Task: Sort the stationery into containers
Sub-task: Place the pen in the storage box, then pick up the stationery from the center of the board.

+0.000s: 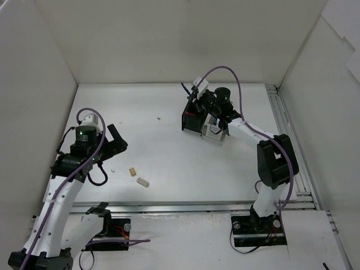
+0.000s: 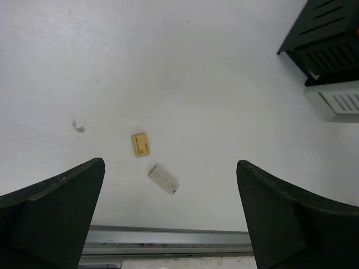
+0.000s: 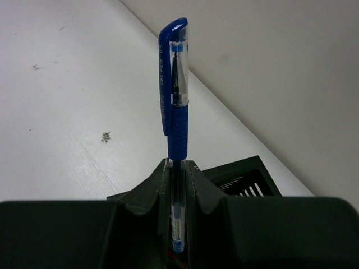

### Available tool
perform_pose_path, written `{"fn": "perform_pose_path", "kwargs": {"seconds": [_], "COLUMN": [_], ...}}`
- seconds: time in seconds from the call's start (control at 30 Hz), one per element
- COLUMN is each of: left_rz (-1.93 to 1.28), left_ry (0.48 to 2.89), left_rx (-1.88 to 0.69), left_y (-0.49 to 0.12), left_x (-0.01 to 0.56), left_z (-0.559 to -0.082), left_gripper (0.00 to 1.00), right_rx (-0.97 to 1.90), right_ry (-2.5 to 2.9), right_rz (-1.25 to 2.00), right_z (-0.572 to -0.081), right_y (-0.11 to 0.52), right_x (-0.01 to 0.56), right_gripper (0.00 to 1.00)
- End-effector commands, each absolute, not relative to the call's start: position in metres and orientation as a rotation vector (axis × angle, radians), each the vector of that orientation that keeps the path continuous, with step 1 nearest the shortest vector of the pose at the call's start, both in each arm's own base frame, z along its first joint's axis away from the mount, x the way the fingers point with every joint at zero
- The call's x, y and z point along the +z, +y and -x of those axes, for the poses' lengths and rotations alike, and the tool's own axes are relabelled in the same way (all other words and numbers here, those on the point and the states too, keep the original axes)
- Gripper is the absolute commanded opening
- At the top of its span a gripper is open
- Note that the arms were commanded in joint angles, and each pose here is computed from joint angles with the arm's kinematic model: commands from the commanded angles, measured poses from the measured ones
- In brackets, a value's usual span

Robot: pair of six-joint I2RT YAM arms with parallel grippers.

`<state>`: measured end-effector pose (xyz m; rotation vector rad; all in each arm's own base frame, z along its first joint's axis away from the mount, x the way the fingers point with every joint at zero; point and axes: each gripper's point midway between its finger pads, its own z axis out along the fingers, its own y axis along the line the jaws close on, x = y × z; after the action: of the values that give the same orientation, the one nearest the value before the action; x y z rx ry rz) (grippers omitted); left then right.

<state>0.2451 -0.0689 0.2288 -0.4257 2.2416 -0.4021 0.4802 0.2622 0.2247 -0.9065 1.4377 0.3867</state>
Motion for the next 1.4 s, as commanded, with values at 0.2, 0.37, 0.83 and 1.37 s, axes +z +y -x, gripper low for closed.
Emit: {"fn": "perform_pose_path", "kwargs": {"seconds": [0.2,0.37,0.83,1.37], "left_rz": [0.571,0.575,0.579,0.634], "left_ry": [2.406,2.456,2.557,2.677], "left_rx": [-0.300,-0.319,-0.390,-0.193], "left_y": [-0.059,-0.065,-0.082,-0.094], "left_x": [0.169,0.149,0.110,0.074], "left_z": [-0.248,-0.252,-0.255,-0.251], "left_gripper": [1.00,1.00,1.00,0.97], "right_rx": [0.390,0.359,0.394,0.340], "right_ry": [1.401,1.437,1.370,1.198], "right_rz": [0.678,0.679,0.691,0.548], "right_z": [-0.533,-0.530,-0.502,-0.405], "right_y": [0.251,0.243,0.237,0.218], "right_x": [0.240,0.216,0.245,0.350], "right_gripper": [0.04,0.10,0.52,0.98]}}
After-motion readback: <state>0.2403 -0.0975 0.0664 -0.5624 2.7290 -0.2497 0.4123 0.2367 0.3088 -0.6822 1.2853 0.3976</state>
